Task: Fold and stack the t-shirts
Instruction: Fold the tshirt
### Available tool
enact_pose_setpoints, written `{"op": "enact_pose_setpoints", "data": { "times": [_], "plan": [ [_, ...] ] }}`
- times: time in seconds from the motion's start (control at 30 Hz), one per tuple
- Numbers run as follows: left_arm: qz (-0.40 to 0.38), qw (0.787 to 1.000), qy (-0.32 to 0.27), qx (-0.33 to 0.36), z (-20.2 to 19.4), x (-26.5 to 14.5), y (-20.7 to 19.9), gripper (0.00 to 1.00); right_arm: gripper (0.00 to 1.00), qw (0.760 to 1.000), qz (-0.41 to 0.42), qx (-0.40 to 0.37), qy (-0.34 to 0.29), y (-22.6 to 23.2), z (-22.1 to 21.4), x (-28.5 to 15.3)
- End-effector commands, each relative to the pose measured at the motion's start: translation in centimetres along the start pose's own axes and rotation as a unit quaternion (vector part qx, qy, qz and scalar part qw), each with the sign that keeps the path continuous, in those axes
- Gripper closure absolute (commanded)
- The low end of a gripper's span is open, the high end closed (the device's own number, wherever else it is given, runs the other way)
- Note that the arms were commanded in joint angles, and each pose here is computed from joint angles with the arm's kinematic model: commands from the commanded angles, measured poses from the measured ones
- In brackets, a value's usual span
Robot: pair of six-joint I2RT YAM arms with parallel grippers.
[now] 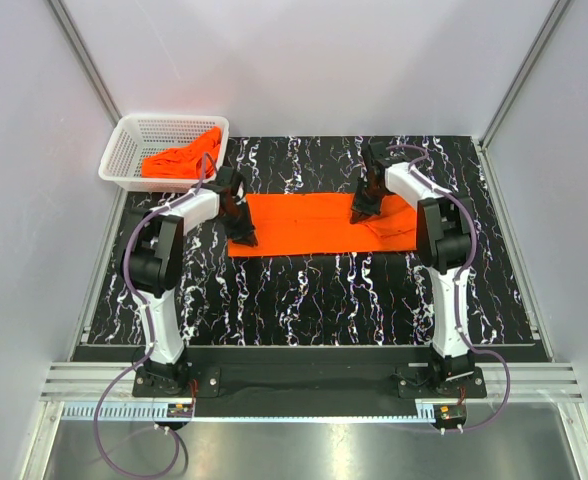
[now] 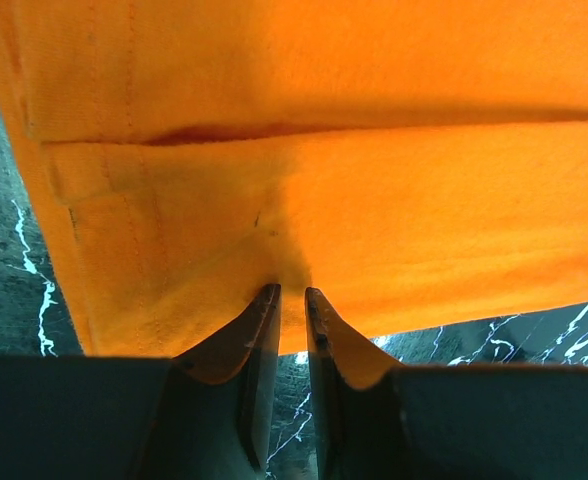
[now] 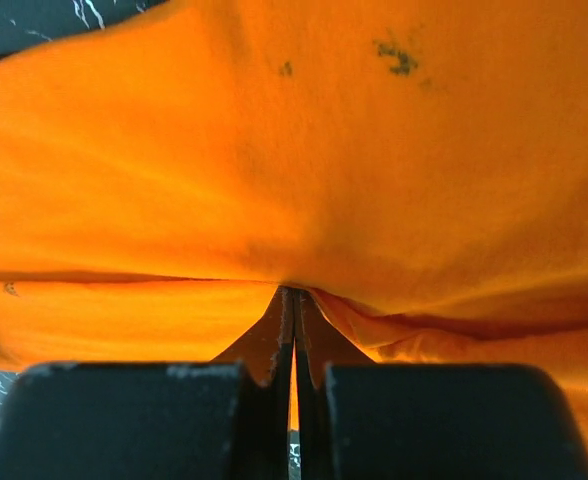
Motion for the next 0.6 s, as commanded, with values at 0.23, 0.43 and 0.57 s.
{"op": "enact_pose_setpoints", "data": {
  "times": [0.23,0.43,0.57],
  "plan": [
    [-0.037,0.998,-0.039,0.038,1.3,-4.7,-2.1,0.70,0.94,1.000,0.016,-0.016,-0.015,0.2,1.3,-1.9],
    [-0.037,0.998,-0.031,0.046,2.5,-3.5,-2.8,0.69,0.58,0.997,0.015,-0.030,-0.070,1.0,1.6,-9.3],
    [-0.010,0.999,-0.016,0.042,2.8,-1.4,-2.1,0.71,0.51,0.997,0.013,-0.003,-0.081,-0.5,0.9,-12.0]
  ]
}}
Point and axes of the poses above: each gripper's point midway between its finger pads, its own x axis out along the fingers, its own y axis along the line the jaws close on, z = x × y, the point moved 8 cm from there along -x, back along the fingers, and after that the axes turned 10 degrees about -x, right-handed, at the moved point
